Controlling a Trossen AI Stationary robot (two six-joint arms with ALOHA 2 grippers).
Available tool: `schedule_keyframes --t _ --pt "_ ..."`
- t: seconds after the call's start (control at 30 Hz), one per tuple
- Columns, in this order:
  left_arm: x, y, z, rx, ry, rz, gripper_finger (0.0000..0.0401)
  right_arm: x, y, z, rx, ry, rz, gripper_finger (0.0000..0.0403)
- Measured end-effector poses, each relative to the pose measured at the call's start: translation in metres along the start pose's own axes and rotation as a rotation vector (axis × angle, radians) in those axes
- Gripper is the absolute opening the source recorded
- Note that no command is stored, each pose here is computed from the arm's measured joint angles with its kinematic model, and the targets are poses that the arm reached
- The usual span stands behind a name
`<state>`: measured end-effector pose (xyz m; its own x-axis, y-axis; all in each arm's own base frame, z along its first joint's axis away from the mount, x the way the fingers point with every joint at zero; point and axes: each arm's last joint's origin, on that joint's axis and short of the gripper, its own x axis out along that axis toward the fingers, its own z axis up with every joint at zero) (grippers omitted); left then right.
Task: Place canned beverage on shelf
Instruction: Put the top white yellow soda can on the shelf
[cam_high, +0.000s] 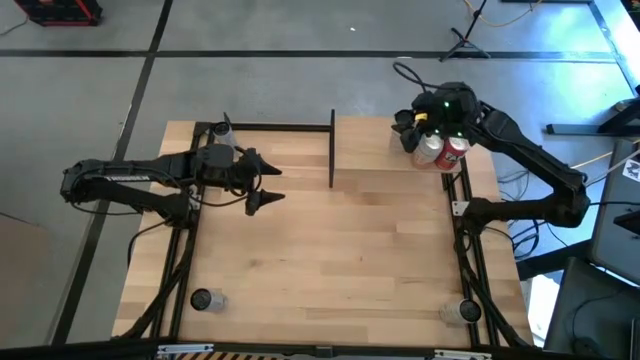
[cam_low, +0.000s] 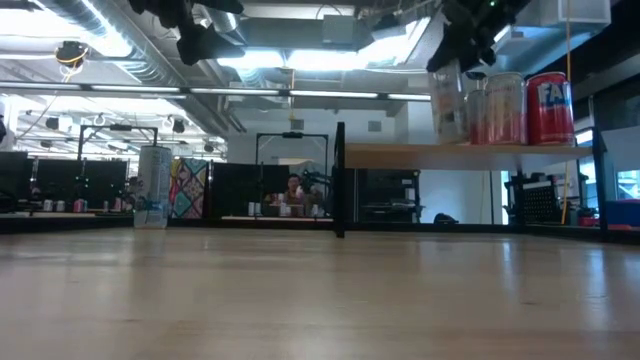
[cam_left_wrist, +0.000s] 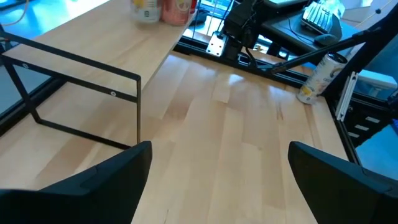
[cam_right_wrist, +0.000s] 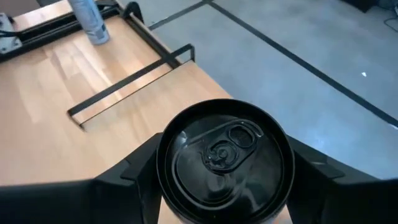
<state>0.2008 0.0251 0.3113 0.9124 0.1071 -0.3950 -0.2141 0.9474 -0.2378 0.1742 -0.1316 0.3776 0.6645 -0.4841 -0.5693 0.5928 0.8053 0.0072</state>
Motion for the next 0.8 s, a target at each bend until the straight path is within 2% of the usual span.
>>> schedule_keyframes --t 0.43,0.8 --pt "0.000 0.000 0.000 0.006 0.000 0.000 0.0373 0.014 -0.003 -0.009 -0.024 0.016 -0.008 0.0229" --pt "0.000 0.000 0.000 0.007 0.004 0.001 0.0373 0.024 -0.004 -0.005 -0.024 -0.002 -0.027 0.0229"
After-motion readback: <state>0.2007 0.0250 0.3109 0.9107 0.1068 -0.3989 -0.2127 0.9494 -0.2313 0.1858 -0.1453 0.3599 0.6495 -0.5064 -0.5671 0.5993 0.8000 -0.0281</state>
